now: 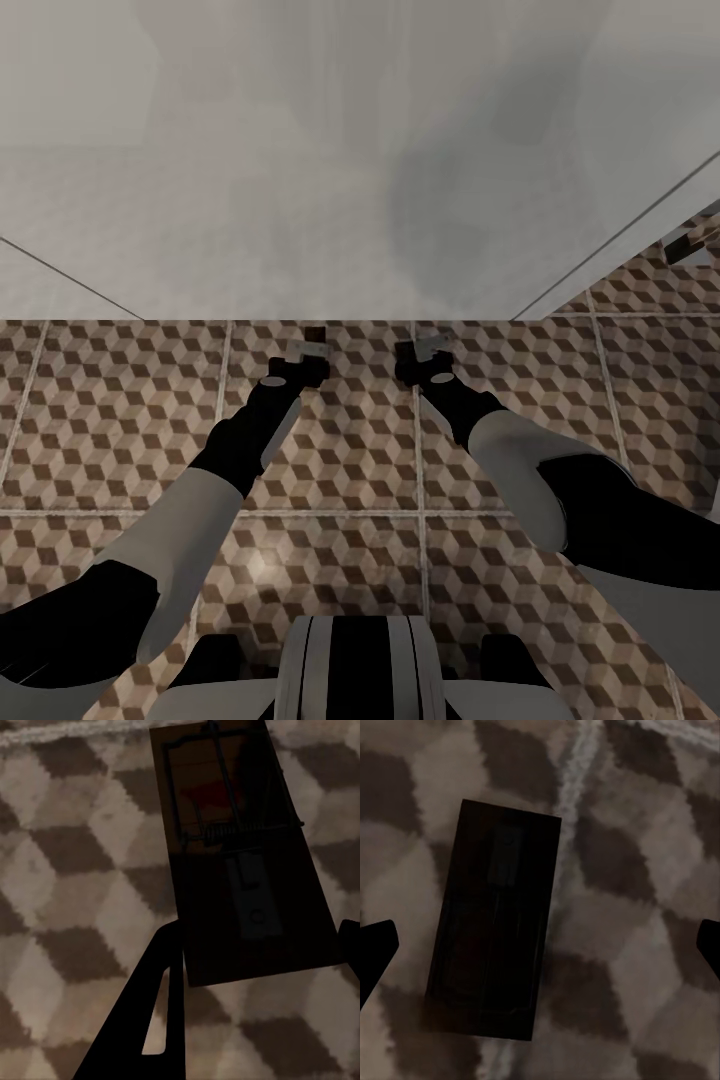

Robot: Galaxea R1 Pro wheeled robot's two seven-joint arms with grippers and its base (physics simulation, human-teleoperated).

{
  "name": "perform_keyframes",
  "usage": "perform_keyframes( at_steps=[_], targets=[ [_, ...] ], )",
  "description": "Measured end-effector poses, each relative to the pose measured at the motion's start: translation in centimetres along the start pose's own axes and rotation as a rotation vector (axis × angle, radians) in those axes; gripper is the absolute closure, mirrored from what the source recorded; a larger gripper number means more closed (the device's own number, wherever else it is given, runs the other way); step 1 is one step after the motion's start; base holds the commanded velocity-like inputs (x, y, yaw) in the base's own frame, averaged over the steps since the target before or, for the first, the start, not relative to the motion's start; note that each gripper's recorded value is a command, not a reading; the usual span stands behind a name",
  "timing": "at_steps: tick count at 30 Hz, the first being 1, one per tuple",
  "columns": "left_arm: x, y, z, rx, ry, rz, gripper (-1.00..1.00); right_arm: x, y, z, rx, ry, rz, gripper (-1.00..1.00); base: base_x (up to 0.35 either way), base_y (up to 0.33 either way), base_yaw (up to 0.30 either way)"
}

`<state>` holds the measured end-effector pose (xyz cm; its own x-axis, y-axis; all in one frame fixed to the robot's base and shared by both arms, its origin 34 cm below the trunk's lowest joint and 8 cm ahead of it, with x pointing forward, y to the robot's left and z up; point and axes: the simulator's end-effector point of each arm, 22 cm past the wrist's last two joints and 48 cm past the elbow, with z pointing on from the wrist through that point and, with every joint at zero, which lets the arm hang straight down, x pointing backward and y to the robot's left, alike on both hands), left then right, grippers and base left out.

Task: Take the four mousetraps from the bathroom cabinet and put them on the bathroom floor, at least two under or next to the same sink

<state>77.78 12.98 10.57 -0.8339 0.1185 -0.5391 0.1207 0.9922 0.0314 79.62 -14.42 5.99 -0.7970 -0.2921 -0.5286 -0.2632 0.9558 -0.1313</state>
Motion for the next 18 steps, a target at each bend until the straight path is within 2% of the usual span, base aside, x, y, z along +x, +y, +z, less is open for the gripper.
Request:
perform_keyframes(
  at_steps=[18],
  targets=[
    [0.18,0.01,0.05,0.000,0.003,0.001,1.00,-0.03,0.00,0.00,0.000,-0.001,0.000,-1.00,0.000,0.000,0.000]
  ],
)
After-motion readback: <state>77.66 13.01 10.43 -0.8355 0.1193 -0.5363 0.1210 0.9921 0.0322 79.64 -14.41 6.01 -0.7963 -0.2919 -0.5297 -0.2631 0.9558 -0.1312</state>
